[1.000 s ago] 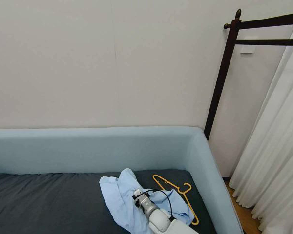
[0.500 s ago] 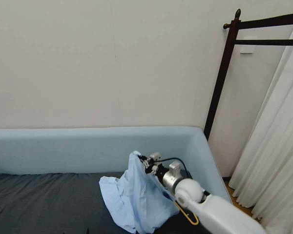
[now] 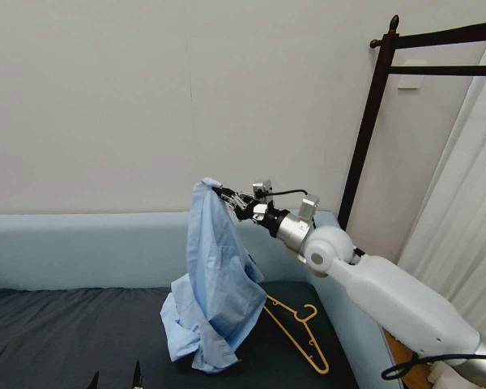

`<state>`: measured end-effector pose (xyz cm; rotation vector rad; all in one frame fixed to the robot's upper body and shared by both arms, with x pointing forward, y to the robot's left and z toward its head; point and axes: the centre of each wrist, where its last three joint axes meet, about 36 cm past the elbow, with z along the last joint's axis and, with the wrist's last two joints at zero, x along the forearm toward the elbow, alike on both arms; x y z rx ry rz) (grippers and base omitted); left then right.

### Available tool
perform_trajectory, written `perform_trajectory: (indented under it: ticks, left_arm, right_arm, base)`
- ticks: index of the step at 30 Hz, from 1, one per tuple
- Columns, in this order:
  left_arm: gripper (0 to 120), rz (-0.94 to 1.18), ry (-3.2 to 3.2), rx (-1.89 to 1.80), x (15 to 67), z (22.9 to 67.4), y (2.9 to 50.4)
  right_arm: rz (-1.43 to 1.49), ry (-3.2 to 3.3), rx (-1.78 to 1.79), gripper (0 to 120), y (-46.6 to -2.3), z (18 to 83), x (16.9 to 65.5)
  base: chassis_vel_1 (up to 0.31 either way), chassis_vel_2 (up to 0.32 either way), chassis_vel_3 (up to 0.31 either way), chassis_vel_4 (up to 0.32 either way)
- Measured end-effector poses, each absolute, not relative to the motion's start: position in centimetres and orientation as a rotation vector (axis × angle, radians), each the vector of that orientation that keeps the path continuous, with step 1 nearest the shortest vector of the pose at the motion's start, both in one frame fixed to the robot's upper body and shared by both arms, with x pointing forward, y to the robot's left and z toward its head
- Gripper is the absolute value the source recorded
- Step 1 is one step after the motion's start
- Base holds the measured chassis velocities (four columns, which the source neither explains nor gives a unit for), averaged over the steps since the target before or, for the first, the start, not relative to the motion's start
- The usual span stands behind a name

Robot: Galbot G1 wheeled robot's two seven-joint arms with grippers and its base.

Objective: Pick up the clothes from the sofa and hang them on the clothes hanger.

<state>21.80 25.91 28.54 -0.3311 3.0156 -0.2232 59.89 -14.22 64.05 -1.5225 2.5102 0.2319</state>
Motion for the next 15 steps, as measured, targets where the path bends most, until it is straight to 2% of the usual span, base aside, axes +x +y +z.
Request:
perform_trajectory:
  ticks: [4,8,15]
  left_arm:
    - [96,-0.220,3.003,-0.371,22.1,29.0,26.3]
    - [96,-0.217,3.002,-0.390,22.3,29.1,26.7]
    - [96,-0.210,3.023,-0.379,22.1,28.7,26.9]
  right_arm:
    - [0.188,2.441,-1.552,0,-12.5,67.3,60.4]
    - [0.164,2.425,-1.564,0,-12.3,67.1,60.1]
    - [0.147,2.562,-1.621,0,-18.6,56.2,55.2]
  base:
    - [0.000,0.000,0.000,0.000]
    - [0.000,0.000,0.000,0.000]
    - [0.000,0.000,0.000,0.000]
